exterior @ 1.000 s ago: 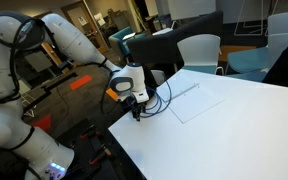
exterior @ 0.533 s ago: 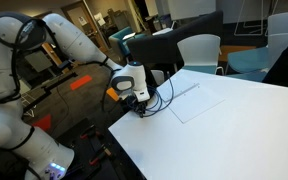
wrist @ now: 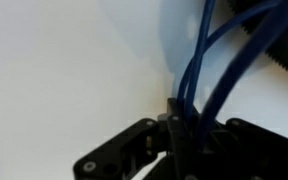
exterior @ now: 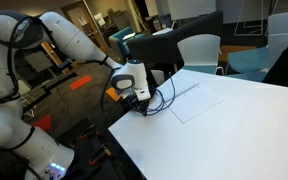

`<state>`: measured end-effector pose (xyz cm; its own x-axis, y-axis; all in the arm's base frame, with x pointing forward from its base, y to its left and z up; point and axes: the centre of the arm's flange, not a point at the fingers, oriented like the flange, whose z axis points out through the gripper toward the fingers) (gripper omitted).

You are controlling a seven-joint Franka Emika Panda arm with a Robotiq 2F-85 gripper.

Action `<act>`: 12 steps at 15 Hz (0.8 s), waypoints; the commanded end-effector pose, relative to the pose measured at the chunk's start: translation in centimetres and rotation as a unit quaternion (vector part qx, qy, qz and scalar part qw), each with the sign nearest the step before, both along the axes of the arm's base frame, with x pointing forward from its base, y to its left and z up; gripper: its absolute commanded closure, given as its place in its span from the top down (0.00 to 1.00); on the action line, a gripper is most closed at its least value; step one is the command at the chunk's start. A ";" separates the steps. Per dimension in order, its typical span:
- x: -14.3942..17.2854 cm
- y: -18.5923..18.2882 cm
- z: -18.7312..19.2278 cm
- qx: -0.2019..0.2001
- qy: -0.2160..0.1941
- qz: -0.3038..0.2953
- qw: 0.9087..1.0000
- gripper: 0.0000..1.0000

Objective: Fold the cable

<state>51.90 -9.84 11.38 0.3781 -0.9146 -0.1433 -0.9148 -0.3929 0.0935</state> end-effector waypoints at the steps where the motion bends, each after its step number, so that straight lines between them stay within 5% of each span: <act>1: -0.9 -3.5 7.0 -0.051 -0.054 -0.048 0.996 0.02; 6: -0.3 -11.2 13.3 -0.107 -0.107 -0.130 0.980 0.02; 12: -0.5 -16.7 13.3 -0.144 -0.109 -0.205 0.962 0.02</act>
<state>50.90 -25.82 25.23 0.0328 -0.9888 0.1453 -0.9974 -0.0417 -0.0586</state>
